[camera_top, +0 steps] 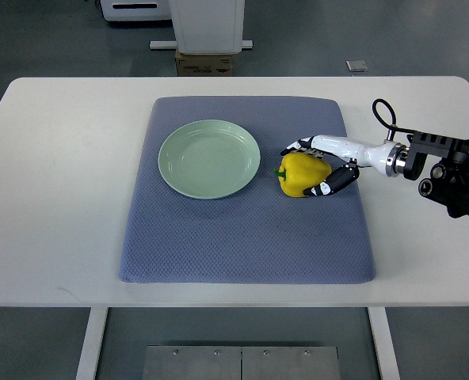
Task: Place yellow pepper on plate with right hand
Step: 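Lift the pepper with the right hand and lower it onto the green plate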
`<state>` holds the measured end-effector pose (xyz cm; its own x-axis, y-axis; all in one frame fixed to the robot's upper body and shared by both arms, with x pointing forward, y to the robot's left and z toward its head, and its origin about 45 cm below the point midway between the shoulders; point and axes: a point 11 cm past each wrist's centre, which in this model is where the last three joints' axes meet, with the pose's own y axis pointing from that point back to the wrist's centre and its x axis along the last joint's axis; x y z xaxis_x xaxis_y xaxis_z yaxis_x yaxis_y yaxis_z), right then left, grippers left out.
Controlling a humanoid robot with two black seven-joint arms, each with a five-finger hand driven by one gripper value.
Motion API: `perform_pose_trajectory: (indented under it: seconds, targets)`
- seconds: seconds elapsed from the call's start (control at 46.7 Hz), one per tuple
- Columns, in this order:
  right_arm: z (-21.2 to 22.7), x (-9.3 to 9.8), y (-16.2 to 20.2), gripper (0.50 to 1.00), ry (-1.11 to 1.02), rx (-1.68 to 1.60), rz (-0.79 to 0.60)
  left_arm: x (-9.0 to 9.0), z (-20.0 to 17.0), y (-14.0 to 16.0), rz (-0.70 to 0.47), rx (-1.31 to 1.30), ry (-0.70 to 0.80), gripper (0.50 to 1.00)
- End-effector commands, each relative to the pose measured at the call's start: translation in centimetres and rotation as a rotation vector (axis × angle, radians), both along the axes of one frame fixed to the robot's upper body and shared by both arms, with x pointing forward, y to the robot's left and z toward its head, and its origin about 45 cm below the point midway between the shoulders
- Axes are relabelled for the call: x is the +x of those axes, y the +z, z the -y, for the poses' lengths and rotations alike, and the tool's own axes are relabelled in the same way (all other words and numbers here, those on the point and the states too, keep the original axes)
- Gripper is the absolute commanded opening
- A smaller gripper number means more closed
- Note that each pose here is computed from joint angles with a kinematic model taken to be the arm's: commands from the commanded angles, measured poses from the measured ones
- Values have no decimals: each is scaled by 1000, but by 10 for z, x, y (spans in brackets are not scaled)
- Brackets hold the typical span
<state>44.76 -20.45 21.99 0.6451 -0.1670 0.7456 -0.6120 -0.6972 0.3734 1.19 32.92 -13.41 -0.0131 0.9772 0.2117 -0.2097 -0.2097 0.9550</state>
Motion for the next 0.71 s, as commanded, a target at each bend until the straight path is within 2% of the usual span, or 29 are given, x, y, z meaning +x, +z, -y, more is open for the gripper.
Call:
perform_pose_trajectory:
  seconds: [0.0, 0.257, 0.514, 0.685]
  targets:
    - [-4, 8, 16, 500, -10, 19, 30, 1, 0, 0, 1, -1, 0, 1000]
    - [-46, 26, 60, 500, 15, 30, 104, 0, 0, 0, 0, 1, 0, 1000]
    - [-114, 27, 72, 500, 80, 31, 129, 1, 0, 0, 1, -1, 0, 1000]
    - [-164, 19, 70, 500, 139, 30, 136, 0, 0, 0, 0, 1, 0, 1000]
